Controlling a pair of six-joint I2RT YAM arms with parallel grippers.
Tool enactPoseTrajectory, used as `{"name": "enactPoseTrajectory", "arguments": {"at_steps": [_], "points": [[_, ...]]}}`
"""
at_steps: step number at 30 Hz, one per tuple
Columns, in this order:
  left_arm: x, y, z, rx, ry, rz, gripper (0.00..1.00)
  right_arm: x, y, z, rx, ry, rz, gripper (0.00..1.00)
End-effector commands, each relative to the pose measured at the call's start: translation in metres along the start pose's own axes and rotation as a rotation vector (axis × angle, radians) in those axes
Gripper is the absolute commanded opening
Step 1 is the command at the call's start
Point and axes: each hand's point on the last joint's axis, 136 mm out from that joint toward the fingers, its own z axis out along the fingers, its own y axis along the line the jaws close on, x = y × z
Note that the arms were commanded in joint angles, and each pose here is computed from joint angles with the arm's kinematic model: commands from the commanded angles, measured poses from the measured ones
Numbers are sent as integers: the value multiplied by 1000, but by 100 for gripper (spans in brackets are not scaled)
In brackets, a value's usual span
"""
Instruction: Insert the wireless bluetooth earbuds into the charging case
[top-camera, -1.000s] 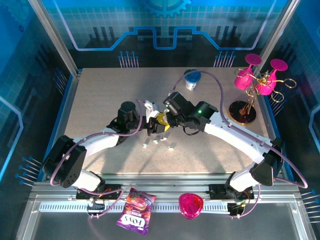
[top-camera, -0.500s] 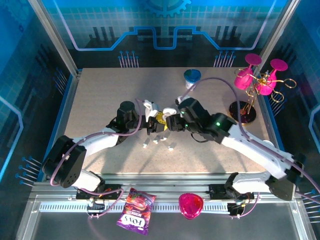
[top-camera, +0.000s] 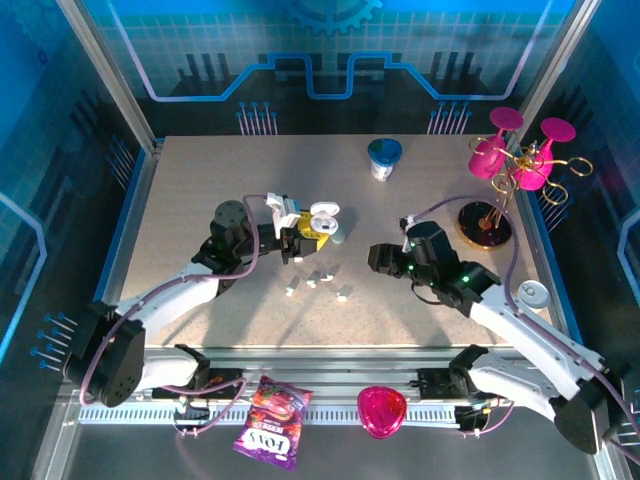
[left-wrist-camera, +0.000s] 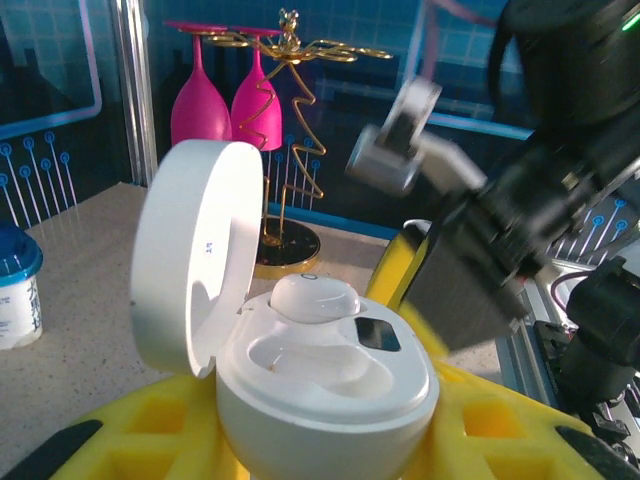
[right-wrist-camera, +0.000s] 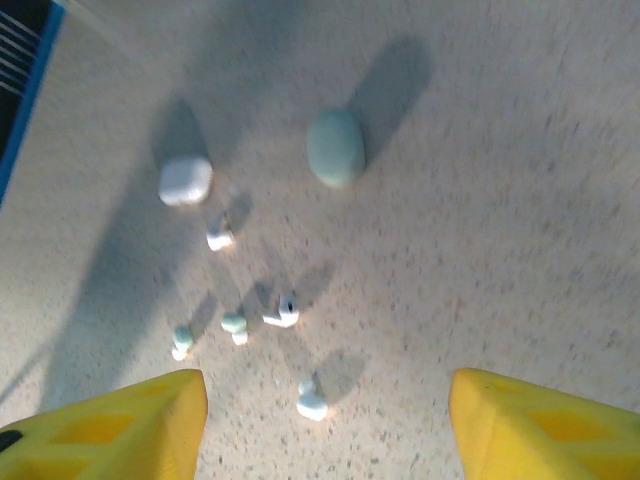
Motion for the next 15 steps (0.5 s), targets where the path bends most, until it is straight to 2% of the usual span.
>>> {"name": "enactPoseTrajectory", "arguments": {"at_steps": [1, 6, 15], "points": [[-17, -6, -7, -8, -8, 44, 32, 24, 9, 22, -62, 123, 95, 65], [-33, -14, -14, -7, -26, 78, 32, 68, 27, 59, -119, 287, 112, 65], [-34, -22, -19, 1, -11, 90, 32, 116, 44, 94, -95, 423, 83, 63]]}}
